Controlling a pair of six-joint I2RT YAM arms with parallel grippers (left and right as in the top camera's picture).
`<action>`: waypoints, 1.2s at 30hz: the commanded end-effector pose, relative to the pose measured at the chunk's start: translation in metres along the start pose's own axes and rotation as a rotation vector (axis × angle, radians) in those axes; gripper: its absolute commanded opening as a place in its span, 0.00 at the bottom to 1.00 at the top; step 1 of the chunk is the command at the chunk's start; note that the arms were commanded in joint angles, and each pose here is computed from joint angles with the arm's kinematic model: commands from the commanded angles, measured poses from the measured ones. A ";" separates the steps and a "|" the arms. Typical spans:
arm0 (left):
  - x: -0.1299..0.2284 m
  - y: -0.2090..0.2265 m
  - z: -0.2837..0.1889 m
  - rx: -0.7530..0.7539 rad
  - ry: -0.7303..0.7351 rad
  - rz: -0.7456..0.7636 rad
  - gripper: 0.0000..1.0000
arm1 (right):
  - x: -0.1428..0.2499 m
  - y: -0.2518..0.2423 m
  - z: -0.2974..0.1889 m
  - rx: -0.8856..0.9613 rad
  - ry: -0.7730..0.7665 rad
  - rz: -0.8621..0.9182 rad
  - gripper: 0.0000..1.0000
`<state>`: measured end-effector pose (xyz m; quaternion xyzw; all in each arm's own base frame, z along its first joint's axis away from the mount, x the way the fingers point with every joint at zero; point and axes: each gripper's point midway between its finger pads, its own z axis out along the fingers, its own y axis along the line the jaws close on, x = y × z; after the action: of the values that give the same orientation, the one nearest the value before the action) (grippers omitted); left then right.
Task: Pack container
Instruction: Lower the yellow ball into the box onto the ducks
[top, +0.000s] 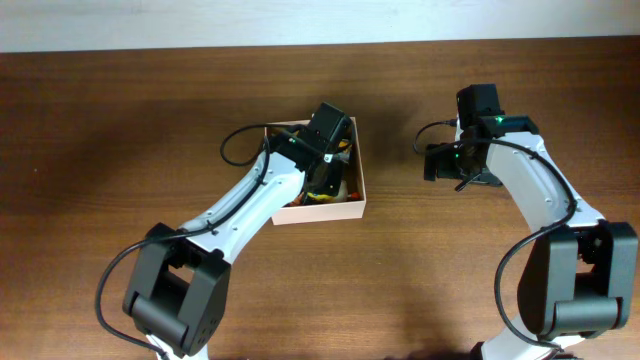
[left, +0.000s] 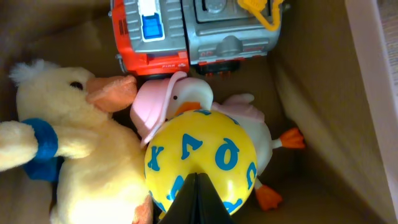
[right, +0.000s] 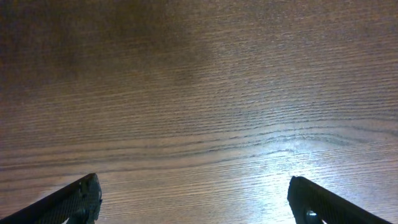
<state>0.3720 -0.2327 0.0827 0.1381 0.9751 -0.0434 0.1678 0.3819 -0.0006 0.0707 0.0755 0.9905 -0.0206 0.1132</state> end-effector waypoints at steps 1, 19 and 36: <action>0.019 0.003 0.017 -0.020 0.060 -0.001 0.03 | -0.006 -0.003 -0.009 0.012 -0.030 0.005 0.99; 0.023 0.003 0.035 -0.028 0.082 0.004 0.04 | -0.006 -0.003 -0.009 0.012 -0.030 0.005 0.99; -0.036 0.005 -0.031 -0.014 -0.019 -0.029 0.33 | -0.006 -0.003 -0.009 0.012 -0.030 0.005 0.99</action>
<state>0.3818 -0.2347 0.1063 0.1332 0.9765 -0.0351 0.1657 0.3819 -0.0006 0.0707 0.0758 0.9905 -0.0206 0.1130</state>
